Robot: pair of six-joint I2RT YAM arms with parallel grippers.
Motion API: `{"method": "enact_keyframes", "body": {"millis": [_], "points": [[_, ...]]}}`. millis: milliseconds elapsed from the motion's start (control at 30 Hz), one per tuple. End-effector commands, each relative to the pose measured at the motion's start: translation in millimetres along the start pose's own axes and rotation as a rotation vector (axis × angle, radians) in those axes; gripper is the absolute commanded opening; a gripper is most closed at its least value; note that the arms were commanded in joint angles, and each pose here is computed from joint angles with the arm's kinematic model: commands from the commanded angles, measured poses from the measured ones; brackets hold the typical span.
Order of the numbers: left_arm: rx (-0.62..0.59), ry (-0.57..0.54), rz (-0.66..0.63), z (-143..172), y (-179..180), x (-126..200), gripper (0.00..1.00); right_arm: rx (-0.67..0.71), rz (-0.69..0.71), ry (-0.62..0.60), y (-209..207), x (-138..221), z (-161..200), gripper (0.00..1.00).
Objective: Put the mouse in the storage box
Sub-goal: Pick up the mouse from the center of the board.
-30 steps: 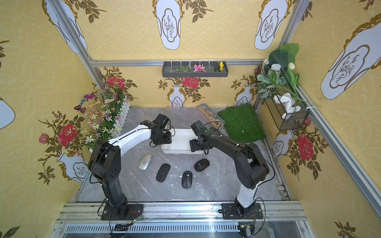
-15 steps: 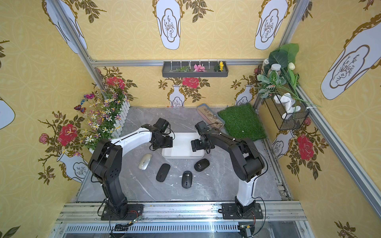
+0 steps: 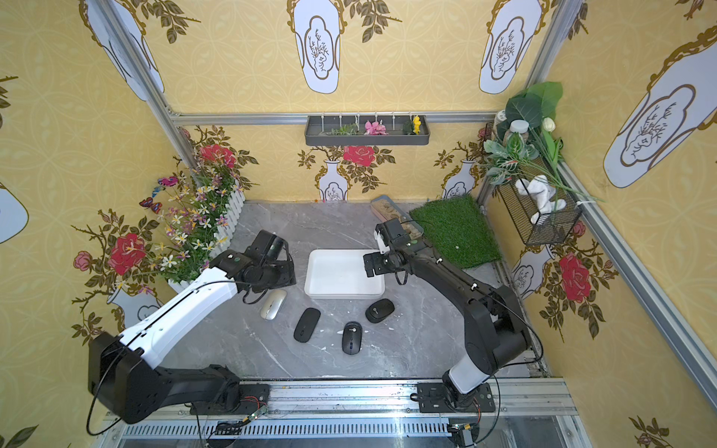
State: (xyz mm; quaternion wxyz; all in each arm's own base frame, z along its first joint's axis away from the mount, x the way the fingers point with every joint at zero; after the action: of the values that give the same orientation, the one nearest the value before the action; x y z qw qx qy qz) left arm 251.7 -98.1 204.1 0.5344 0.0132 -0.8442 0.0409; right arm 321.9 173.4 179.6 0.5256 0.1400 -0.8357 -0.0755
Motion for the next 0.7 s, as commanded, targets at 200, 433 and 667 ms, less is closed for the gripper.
{"method": "enact_keyframes", "body": {"millis": [200, 433, 667], "points": [[0.138, -0.004, -0.085, 60, 34, -34, 0.87, 0.018, -0.040, 0.006, -1, -11, 18, 0.97], [0.033, 0.052, -0.096, 51, 22, -71, 0.90, 0.016, -0.040, 0.001, -3, -15, 22, 0.97], [0.042, 0.120, -0.086, 45, 36, -97, 0.91, 0.025, -0.050, -0.018, 0, -13, 17, 0.98]]}}
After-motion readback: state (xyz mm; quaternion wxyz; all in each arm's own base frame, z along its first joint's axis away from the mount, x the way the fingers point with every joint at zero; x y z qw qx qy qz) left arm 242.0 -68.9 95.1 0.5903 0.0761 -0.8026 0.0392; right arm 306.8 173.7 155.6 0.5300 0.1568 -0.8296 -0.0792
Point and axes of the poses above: each gripper's point midway between its finger pads, its own x axis back along the fingers, its own y axis along the line the jaws close on, z = x × y, the point moved 6 cm from there along x, back along the fingers, and after that the axes turned 11 degrees about -x, right-handed, at the moved point
